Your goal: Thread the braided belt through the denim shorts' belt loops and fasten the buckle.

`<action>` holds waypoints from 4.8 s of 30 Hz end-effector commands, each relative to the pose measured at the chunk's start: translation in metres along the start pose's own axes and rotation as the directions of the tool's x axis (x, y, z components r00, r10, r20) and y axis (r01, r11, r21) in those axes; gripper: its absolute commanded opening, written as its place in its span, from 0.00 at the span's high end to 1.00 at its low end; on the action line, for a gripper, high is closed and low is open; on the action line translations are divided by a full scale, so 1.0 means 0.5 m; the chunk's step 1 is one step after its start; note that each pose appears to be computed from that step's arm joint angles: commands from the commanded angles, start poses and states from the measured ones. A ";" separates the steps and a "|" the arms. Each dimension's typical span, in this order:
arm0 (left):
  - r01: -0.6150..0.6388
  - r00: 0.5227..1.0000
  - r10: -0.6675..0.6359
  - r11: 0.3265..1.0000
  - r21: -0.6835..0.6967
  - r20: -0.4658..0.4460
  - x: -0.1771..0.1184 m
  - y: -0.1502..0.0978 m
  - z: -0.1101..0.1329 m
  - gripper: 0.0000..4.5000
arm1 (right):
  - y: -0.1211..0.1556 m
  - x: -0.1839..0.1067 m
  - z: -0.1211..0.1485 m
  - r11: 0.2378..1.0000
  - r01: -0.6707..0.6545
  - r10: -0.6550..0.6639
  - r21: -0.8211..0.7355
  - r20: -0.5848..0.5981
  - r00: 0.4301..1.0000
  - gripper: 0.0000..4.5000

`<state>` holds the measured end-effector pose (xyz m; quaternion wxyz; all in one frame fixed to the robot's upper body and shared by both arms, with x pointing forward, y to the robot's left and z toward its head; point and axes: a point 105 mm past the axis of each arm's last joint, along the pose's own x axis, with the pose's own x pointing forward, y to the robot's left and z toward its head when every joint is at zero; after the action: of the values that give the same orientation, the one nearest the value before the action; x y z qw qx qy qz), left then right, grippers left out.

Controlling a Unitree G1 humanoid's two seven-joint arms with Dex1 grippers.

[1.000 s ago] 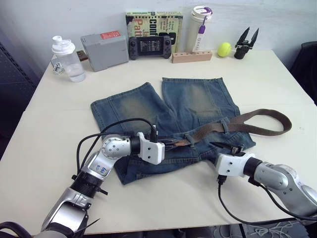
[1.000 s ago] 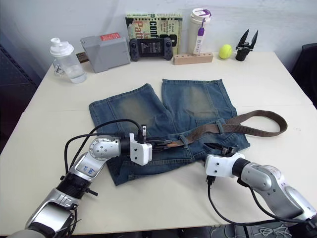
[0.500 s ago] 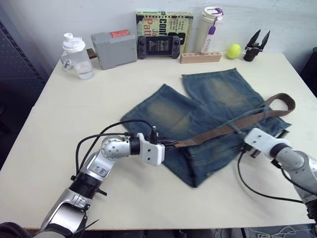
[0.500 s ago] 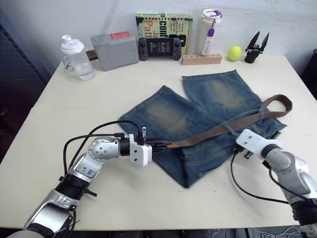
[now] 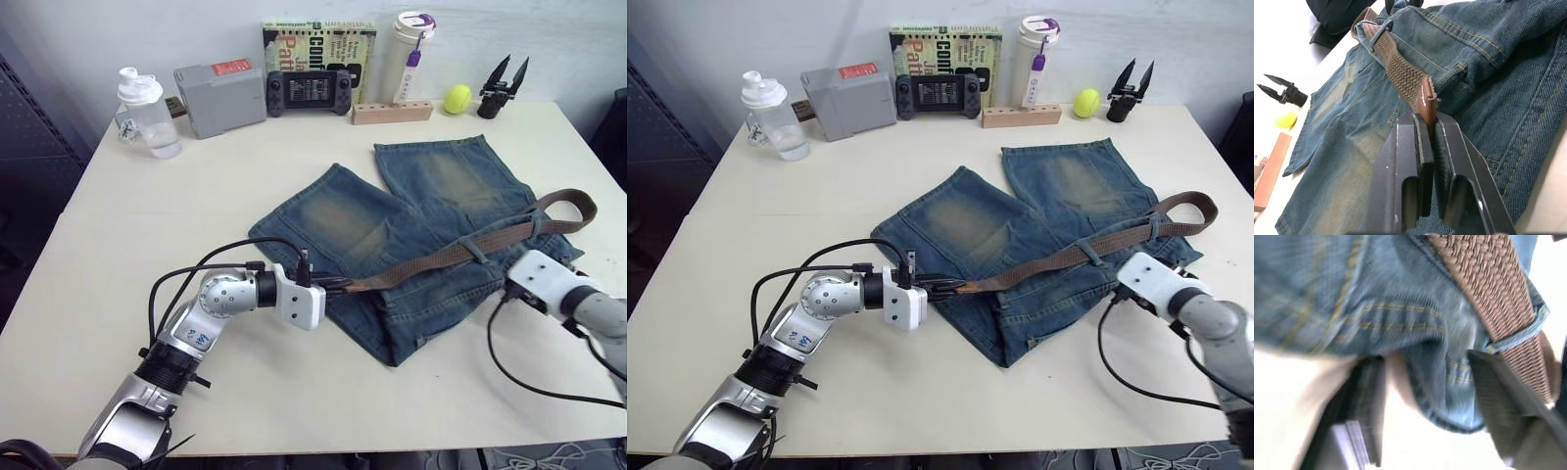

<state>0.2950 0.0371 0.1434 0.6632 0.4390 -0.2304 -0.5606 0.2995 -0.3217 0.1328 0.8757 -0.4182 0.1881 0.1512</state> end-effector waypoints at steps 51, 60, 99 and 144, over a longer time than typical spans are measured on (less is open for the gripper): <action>-0.070 0.980 0.125 0.944 -0.322 0.153 -0.055 -0.007 0.065 0.23 | 0.118 -0.005 0.270 -0.341 -0.566 -0.085 0.751 0.575 0.814 1.00; -0.050 0.989 0.126 0.770 -0.636 0.075 -0.104 -0.045 0.068 0.23 | 0.078 0.000 0.232 -0.220 -0.525 -0.126 0.822 0.510 0.851 1.00; -0.052 0.999 0.052 0.998 0.030 -0.015 -0.019 -0.040 0.013 0.23 | 0.222 0.038 0.258 -0.205 -0.487 0.075 0.849 0.509 0.857 1.00; -0.025 1.000 0.027 0.990 0.136 -0.012 0.008 -0.055 -0.019 1.00 | 0.151 -0.051 0.265 0.080 -0.615 0.068 0.784 0.612 0.788 0.22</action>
<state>0.2858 0.0327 0.1125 0.6379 0.4801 -0.2681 -0.5391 0.2829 -0.1794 0.1525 0.8790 0.3763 0.1629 0.2434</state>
